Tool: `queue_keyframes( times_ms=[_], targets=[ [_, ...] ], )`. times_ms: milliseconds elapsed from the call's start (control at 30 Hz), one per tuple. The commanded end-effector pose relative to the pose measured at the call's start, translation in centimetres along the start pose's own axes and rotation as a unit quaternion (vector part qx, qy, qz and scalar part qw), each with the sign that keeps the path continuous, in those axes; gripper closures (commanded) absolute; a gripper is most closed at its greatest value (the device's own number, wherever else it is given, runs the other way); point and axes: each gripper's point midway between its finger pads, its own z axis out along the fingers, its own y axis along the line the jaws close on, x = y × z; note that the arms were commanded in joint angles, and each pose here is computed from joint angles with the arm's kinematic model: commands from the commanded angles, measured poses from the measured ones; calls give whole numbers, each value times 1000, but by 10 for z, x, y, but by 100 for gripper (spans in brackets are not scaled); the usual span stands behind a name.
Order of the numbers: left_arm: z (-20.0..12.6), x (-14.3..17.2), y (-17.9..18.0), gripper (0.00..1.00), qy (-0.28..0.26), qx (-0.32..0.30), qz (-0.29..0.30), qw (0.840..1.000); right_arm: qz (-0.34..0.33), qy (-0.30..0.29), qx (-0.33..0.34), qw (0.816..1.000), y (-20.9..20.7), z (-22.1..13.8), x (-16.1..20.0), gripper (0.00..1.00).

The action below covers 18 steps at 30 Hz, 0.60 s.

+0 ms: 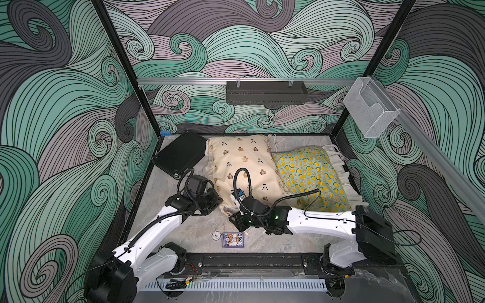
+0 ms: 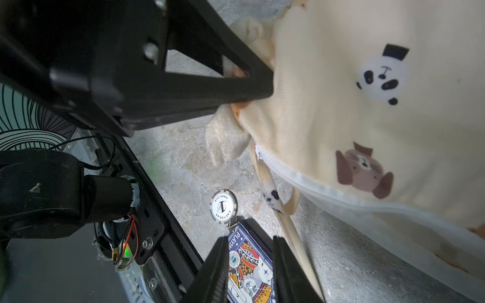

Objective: Zip up pillowcases
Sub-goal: Pick up the pillowcase from the center of the board.

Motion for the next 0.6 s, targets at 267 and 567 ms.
queue_keyframes(
  times_ms=[267, 567],
  targets=[
    [-7, -1, -16, 100, 0, 19, 6, 1000, -11, -66, 14, 998, 4, 7, -32, 70],
    [-9, 0, -21, 100, 3, 26, 7, 1000, -16, -72, 17, 997, 2, 17, -32, 69]
  ],
)
